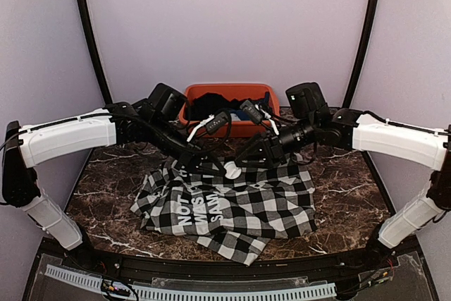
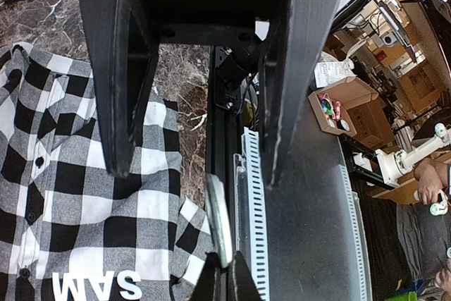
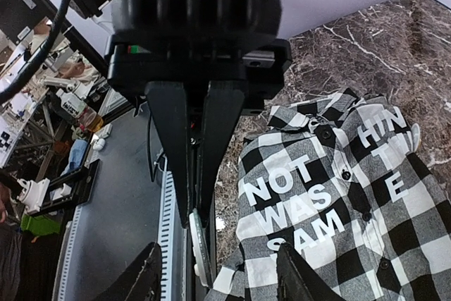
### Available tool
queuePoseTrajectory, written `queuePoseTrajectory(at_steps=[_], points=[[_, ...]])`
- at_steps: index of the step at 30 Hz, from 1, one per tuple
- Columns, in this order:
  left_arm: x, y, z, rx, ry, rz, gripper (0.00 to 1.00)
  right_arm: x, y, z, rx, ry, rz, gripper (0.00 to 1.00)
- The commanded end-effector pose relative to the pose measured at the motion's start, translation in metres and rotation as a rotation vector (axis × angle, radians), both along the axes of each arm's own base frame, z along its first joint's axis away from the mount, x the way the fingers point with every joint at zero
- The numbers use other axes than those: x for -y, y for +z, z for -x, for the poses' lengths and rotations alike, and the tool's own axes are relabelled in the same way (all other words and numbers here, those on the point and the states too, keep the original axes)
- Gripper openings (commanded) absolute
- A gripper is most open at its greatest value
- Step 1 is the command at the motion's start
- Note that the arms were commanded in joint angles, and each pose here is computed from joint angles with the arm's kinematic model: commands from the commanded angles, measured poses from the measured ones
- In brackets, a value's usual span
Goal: Pin the brooch onto the clothing
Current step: Pass from the left arm to the right
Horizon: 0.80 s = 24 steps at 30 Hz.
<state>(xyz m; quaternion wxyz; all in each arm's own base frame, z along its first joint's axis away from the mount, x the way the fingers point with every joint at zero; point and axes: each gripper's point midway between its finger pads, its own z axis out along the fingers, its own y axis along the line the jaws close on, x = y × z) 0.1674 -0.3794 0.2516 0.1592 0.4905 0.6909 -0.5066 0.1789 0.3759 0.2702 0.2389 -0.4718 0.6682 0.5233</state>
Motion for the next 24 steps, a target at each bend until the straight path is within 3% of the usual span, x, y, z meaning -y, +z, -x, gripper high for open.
queuePoseTrajectory(at_steps=[1,11,24], points=[[-0.004,0.010,0.009,-0.002,-0.022,0.034,0.01,-0.010,0.005,0.004,0.028,0.045,-0.028,0.50],[-0.002,0.008,0.008,-0.009,-0.029,0.038,0.01,-0.013,0.007,0.009,0.004,0.083,-0.044,0.29],[-0.001,0.008,0.009,-0.008,-0.034,0.046,0.01,-0.016,0.004,0.018,-0.015,0.134,-0.047,0.21]])
